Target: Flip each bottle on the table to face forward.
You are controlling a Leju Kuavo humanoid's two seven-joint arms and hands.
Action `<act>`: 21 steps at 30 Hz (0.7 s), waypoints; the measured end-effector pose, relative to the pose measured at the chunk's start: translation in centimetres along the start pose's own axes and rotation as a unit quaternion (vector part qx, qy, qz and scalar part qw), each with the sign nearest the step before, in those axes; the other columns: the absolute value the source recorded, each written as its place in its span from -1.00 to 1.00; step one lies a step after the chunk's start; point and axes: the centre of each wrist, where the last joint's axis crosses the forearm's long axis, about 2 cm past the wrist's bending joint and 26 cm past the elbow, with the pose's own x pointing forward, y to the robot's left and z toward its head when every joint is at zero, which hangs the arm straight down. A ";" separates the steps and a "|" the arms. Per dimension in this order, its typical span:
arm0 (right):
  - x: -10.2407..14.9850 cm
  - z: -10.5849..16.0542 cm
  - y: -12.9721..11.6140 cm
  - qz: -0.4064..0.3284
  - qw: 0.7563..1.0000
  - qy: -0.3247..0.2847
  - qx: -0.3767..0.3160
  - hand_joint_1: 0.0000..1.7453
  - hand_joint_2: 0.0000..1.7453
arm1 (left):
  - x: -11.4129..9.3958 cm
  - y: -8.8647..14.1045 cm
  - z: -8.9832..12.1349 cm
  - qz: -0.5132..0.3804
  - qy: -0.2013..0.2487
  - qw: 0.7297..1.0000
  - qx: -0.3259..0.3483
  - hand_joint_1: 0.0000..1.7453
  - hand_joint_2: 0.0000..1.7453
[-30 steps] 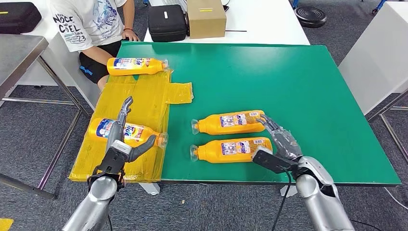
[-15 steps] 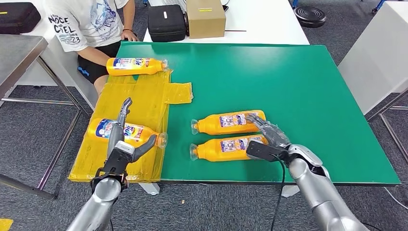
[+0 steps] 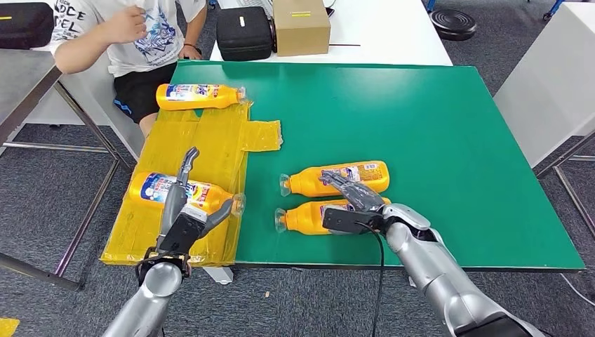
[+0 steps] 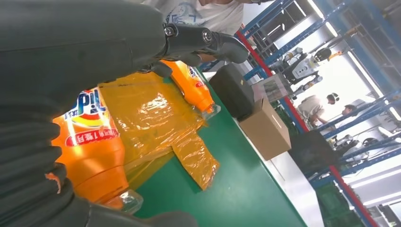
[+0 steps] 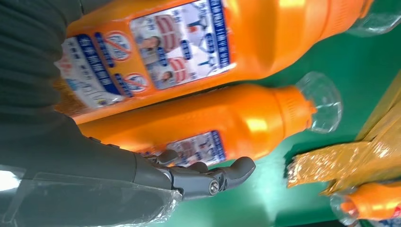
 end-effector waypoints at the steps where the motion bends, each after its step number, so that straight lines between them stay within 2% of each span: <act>1: 0.1 -0.1 0.1 0.000 1.000 -0.001 0.003 -1.00 1.00 | 0.0 -0.1 0.1 0.000 0.001 1.000 -0.002 -1.00 1.00; 10: 0.1 -0.4 0.4 0.003 1.000 0.000 0.019 -1.00 1.00 | 0.0 -0.1 0.6 0.003 0.011 1.000 -0.019 -1.00 1.00; 21: -0.6 2.1 1.7 0.012 0.999 0.023 0.019 -1.00 1.00 | 0.1 0.3 1.4 0.004 0.011 0.999 -0.035 -1.00 1.00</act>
